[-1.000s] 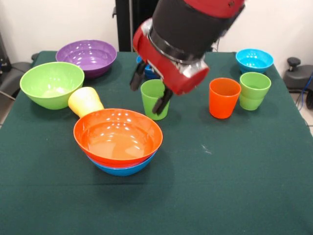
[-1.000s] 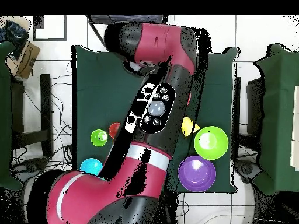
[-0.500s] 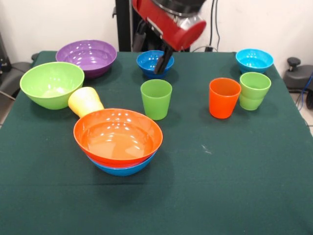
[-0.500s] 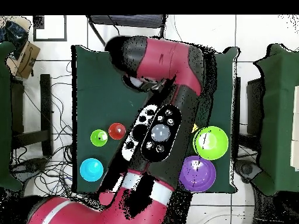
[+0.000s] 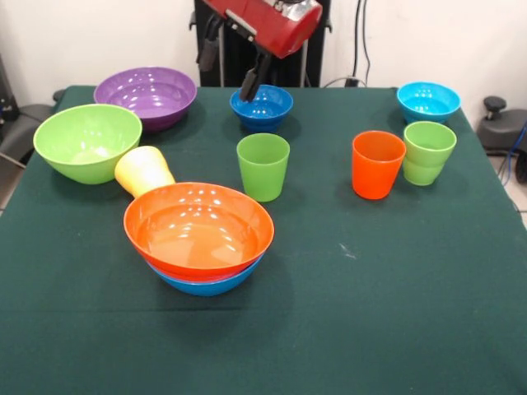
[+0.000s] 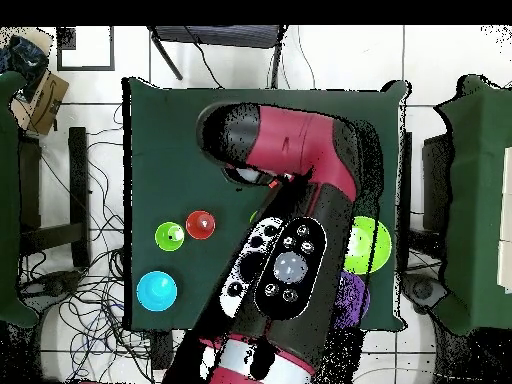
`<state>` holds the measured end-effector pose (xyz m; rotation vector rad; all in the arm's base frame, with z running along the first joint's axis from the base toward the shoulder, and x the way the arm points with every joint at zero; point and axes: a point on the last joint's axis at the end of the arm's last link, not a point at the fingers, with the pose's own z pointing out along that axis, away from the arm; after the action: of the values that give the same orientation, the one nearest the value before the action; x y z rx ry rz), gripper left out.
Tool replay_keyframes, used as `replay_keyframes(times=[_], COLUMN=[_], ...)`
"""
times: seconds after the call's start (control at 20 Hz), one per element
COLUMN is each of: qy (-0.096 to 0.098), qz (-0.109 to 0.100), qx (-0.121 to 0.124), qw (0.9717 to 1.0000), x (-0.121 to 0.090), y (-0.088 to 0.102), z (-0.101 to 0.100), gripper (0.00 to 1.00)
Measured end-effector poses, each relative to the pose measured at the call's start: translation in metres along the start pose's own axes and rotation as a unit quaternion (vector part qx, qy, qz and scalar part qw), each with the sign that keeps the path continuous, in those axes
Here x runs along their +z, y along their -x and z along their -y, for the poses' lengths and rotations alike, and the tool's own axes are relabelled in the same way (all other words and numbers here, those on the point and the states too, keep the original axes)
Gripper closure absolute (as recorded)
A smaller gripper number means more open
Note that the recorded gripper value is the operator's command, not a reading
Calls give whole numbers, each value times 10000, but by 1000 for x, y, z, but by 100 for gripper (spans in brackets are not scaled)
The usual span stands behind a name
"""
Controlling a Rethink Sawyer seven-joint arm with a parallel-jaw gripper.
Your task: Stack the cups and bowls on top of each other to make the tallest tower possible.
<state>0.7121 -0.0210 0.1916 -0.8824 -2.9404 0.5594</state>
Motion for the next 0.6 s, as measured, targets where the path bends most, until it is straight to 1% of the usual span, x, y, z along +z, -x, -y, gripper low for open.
replay_keyframes(times=[0.05, 0.15, 0.25, 0.45, 0.55, 0.6], qy=[6, 22, 25, 13, 27, 28], qz=[8, 47, 61, 58, 37, 29], qx=[-26, -171, -204, -240, -258, -263], qw=[10000, 9998, 9998, 9997, 9997, 9996], x=[1, 11, 16, 37, 53, 57], y=[0, -1, -2, -4, -6, -6], z=[1, 7, 11, 23, 31, 33], gripper=[0, 0, 0, 0, 0, 0])
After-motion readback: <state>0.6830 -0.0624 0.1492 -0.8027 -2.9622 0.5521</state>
